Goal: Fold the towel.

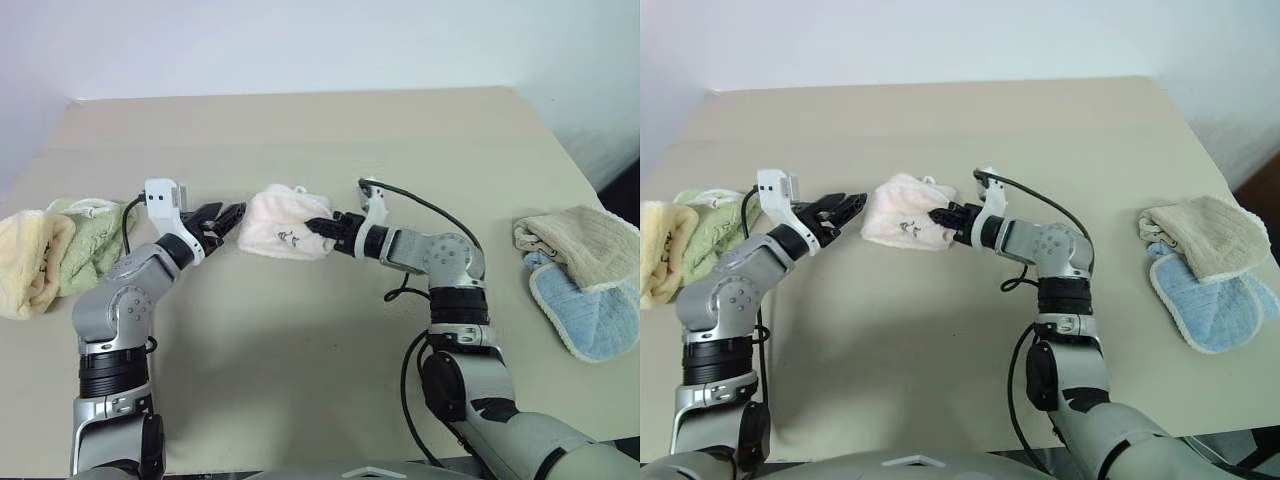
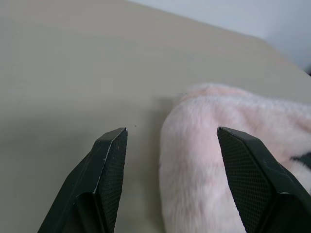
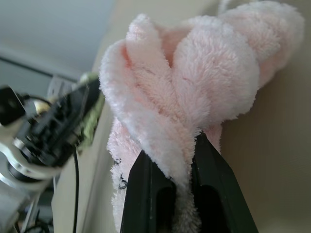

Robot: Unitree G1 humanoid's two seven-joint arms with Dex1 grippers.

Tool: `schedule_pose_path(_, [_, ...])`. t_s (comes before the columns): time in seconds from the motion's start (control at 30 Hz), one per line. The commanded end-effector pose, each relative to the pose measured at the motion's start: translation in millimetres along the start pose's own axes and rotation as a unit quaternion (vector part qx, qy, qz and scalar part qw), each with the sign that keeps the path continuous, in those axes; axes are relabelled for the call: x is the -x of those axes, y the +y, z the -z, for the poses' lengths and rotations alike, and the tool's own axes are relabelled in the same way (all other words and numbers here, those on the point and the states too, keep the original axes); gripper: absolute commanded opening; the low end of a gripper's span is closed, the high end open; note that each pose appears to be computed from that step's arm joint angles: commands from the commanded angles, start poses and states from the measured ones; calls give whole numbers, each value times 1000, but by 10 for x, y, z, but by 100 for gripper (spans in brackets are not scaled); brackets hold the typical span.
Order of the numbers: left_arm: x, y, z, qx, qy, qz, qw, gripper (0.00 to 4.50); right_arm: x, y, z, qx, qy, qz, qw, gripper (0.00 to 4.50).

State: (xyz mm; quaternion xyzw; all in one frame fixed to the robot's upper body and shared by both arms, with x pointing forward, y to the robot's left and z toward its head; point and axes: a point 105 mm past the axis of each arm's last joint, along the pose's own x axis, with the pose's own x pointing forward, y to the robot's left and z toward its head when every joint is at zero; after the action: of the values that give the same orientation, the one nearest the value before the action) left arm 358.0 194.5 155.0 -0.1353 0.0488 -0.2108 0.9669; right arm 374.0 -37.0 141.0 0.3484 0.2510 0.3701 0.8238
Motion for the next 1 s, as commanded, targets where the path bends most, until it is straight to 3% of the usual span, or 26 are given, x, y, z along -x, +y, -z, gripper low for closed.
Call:
schedule_pose_path(0.03, [-27,-67,-47,-13,-10,12,1000,309,306,81,-398,24,-85,2,996,2])
schedule_pose_path(0.2, [-95,-153,8,-10,-1,31,999,309,1115,-40,-1035,61,-213,83,971,2])
schedule_pose_path(0.33, [-192,-211,88,-7,12,46,999,309,2037,-244,-1381,80,-295,204,930,2])
schedule_pose_path(0.43, [-265,-299,130,-2,18,67,998,309,2509,-389,-1397,69,-316,279,904,2])
schedule_pose_path(0.5, [-292,-334,142,0,20,75,997,309,2645,-449,-1392,58,-326,304,893,2])
schedule_pose_path(0.57, [-369,-410,183,-1,27,90,996,309,2912,-713,-1317,-6,-355,358,864,2])
schedule_pose_path(0.63, [-429,-479,206,-3,32,104,994,309,3088,-922,-1189,-42,-360,416,834,2])
schedule_pose_path(0.7, [-459,-522,209,-4,33,114,993,309,3104,-986,-1100,-55,-353,434,827,2])
schedule_pose_path(0.73, [-468,-534,212,-4,34,117,993,309,3107,-988,-1081,-54,-351,438,826,65])
schedule_pose_path(1.0, [-479,-576,259,-3,39,123,992,309,3151,-844,-1111,-27,-368,433,822,324])
